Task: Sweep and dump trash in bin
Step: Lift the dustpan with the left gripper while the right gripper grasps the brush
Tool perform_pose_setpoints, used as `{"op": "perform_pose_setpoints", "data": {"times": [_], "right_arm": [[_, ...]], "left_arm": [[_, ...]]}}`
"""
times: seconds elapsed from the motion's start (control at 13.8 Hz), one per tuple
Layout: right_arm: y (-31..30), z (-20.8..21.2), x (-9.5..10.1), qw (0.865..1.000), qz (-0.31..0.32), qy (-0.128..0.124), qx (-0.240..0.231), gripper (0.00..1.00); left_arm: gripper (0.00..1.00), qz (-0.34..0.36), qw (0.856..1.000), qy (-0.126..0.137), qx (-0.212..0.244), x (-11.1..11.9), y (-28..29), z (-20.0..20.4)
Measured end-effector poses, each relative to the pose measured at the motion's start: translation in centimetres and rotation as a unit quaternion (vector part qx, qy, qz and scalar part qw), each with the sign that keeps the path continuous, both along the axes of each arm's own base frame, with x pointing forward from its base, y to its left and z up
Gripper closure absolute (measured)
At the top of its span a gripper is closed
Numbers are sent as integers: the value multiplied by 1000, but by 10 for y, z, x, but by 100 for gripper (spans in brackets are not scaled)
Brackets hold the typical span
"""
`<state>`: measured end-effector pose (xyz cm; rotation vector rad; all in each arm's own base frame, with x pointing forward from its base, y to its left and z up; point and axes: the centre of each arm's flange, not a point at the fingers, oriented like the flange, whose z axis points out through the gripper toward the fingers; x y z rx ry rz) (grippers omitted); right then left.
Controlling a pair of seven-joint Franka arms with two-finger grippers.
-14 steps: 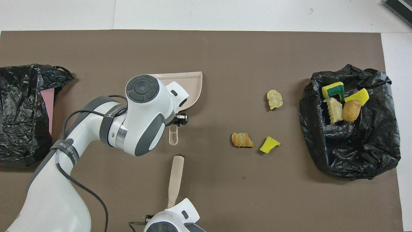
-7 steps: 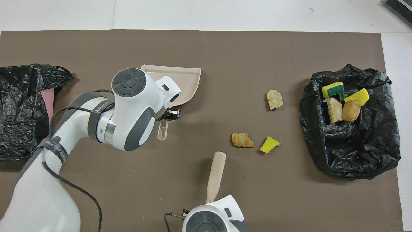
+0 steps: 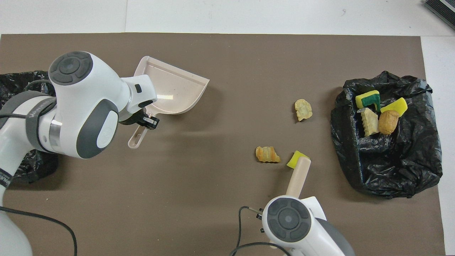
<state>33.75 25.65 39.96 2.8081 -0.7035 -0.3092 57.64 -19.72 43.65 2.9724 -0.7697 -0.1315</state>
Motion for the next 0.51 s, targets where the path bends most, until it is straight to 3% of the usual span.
{"op": "perform_pose_setpoints", "data": {"times": [0.22,0.51], "right_arm": [[-42,-17,18,1000,-13,17,3,74],[-48,-46,11,1000,-10,15,4,74]], "left_arm": [[69,-95,995,16,-7,0,32,7],[69,-238,971,32,-14,3,71,5]]}}
